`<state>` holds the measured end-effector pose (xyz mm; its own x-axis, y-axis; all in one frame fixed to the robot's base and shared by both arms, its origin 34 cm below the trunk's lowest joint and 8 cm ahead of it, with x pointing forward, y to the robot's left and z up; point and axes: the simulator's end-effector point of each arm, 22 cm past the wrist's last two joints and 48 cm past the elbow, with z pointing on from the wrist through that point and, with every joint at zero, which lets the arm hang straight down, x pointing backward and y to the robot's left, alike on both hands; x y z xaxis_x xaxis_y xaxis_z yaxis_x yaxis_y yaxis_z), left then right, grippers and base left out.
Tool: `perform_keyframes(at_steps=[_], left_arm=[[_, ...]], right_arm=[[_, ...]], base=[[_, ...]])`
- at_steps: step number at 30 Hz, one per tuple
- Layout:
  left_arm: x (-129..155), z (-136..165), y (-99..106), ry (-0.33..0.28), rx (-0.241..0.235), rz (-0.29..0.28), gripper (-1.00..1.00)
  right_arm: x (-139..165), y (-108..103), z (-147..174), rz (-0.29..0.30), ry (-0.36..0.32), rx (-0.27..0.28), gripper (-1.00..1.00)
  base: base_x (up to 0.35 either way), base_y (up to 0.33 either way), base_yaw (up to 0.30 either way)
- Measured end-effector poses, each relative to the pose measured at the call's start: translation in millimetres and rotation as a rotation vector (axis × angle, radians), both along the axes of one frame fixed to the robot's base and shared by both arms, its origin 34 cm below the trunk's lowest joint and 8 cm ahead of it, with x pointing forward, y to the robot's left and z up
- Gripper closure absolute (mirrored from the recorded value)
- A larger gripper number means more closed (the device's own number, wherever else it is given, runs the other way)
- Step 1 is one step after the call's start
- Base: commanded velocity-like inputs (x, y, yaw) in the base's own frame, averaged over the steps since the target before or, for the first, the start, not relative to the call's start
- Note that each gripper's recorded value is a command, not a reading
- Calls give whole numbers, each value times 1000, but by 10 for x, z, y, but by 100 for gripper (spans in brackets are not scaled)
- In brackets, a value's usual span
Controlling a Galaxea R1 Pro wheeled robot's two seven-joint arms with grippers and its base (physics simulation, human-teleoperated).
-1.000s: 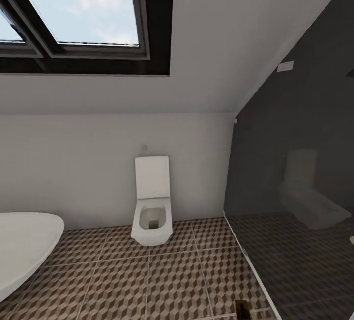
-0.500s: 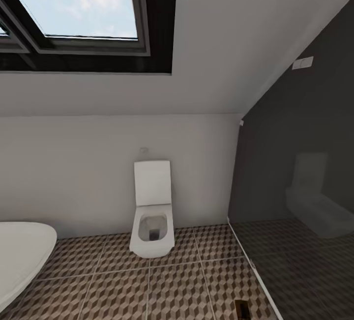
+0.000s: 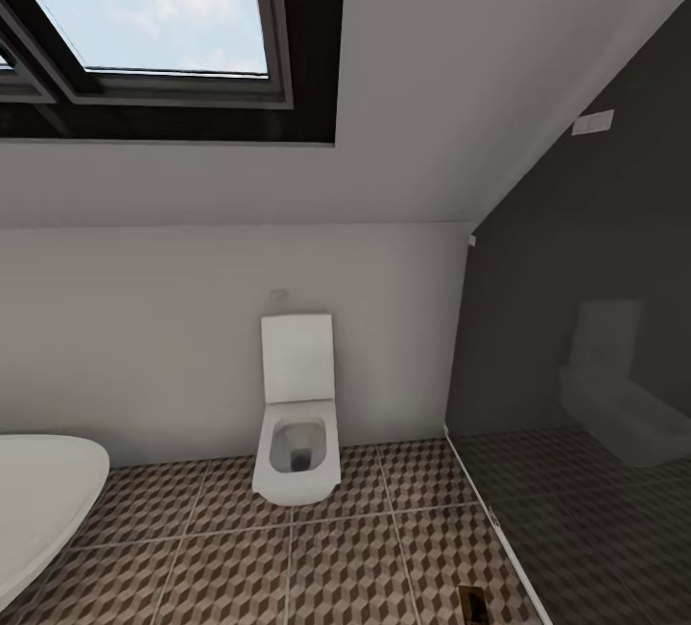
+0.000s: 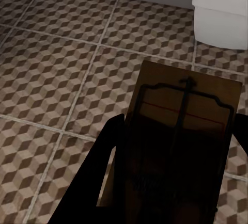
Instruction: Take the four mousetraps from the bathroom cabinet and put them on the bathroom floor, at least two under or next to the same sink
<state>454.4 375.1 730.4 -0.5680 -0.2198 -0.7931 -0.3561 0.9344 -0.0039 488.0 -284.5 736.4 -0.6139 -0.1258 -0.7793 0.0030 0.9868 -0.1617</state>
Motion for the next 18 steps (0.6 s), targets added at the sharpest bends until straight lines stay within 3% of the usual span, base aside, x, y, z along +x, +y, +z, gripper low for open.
perform_keyframes(at_steps=[8, 18], left_arm=[[1, -2, -15, 0, -2, -2, 100], [0, 0, -2, 0, 0, 0, 100]], right_arm=[[-1, 5, -2, 0, 1, 0, 100], [-1, 14, -2, 3, 1, 0, 100]], base=[[0, 0, 196], [0, 0, 19]])
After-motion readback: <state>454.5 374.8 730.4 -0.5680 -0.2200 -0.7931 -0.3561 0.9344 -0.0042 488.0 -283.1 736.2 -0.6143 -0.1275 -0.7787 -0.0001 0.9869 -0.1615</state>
